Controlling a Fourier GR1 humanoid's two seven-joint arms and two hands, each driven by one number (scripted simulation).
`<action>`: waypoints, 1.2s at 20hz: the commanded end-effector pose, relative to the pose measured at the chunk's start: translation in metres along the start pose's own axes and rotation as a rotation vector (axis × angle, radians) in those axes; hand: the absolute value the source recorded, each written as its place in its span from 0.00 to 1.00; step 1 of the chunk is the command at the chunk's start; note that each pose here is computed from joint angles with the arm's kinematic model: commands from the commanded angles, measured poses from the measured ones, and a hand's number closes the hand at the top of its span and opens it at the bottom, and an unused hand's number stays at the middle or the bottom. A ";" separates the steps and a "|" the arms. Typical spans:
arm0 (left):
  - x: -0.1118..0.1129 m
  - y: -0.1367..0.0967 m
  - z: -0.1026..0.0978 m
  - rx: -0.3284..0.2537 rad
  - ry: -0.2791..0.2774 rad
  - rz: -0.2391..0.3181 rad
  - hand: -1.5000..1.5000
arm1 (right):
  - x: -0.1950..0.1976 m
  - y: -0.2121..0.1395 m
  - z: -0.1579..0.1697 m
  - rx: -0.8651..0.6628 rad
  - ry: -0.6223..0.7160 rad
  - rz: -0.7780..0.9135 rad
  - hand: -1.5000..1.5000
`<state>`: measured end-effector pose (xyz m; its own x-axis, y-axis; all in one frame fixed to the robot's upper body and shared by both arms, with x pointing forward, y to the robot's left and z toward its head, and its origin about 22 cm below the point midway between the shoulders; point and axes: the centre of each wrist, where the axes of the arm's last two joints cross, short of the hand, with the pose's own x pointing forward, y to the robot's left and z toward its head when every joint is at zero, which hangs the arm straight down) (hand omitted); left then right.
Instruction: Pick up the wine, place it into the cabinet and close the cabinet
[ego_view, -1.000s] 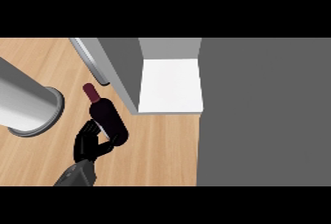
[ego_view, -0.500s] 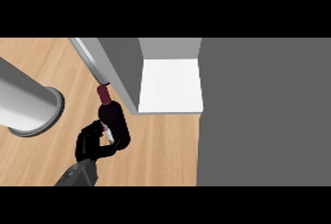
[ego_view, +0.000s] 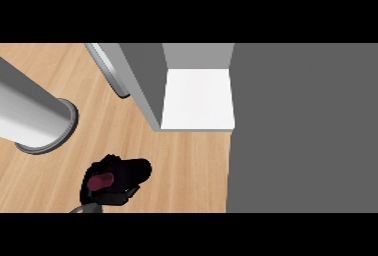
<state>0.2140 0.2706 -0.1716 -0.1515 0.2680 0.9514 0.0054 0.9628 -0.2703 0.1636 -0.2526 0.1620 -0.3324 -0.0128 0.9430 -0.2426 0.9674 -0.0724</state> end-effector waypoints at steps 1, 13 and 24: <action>-0.002 0.012 0.050 -0.024 0.018 0.113 1.00 | -0.007 0.008 0.009 0.006 -0.005 -0.024 0.00; 0.084 -0.052 0.024 -0.116 -0.058 0.148 1.00 | -0.008 0.000 -0.003 0.003 0.013 -0.026 0.00; 0.149 -0.136 0.003 -0.114 -0.127 0.146 1.00 | 0.003 0.009 0.006 0.003 -0.002 -0.037 0.00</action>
<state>0.1800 0.2046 -0.0216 -0.2298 0.3963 0.8889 0.1441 0.9171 -0.3716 0.1607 -0.2496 0.1564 -0.3215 -0.0358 0.9462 -0.2644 0.9629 -0.0534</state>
